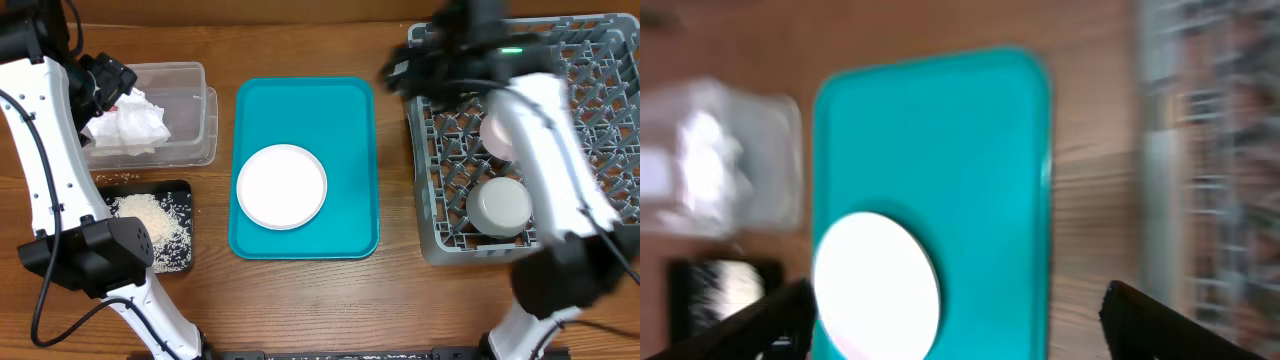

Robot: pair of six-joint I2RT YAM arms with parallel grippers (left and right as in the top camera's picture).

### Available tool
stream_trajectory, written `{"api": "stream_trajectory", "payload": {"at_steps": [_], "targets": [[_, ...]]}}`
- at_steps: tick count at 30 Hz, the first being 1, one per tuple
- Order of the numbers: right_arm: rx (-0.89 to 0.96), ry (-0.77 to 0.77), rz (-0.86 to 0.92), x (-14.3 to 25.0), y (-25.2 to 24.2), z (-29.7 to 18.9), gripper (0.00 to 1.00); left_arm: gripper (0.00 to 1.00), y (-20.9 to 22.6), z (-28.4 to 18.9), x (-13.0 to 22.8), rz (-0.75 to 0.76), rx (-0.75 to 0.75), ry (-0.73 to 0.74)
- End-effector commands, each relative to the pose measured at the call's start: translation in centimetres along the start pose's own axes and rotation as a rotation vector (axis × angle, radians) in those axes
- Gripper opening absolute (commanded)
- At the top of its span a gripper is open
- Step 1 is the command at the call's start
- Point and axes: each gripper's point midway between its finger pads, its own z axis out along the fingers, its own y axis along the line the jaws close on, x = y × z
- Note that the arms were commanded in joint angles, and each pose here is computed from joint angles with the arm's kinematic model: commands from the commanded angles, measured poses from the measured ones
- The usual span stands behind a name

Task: Sort waste into correct bins and load items into the dishwasher
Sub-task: 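Lower the plate onto the teal tray, release, and retract left, then grasp the white plate rim with the right gripper, then lift the plate and carry it right to the dish rack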

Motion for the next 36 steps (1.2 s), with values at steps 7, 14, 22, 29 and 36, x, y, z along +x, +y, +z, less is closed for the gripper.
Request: {"api": "stream_trajectory", "payload": {"at_steps": [7,14,22,29,36], "targets": [[0.210,0.144,-0.172,6.3,3.0,10.4,0.82,1.00,2.5,-1.5,-2.1,-0.004,-0.119,-0.141],[0.210,0.278,-0.220,10.8,4.0,15.1,0.67,1.00,2.4,-1.5,-2.1,-0.004,-0.117,-0.139],[0.241,0.370,-0.245,14.3,3.2,19.7,0.68,1.00,2.4,-1.5,-2.1,-0.004,-0.116,-0.139],[0.254,0.393,-0.217,14.9,2.8,20.2,0.55,1.00,2.4,-1.5,-2.1,-0.004,-0.116,-0.139],[0.255,0.410,-0.210,15.3,2.7,20.0,0.23,1.00,2.4,-1.5,-2.1,-0.004,-0.116,-0.139]]}}
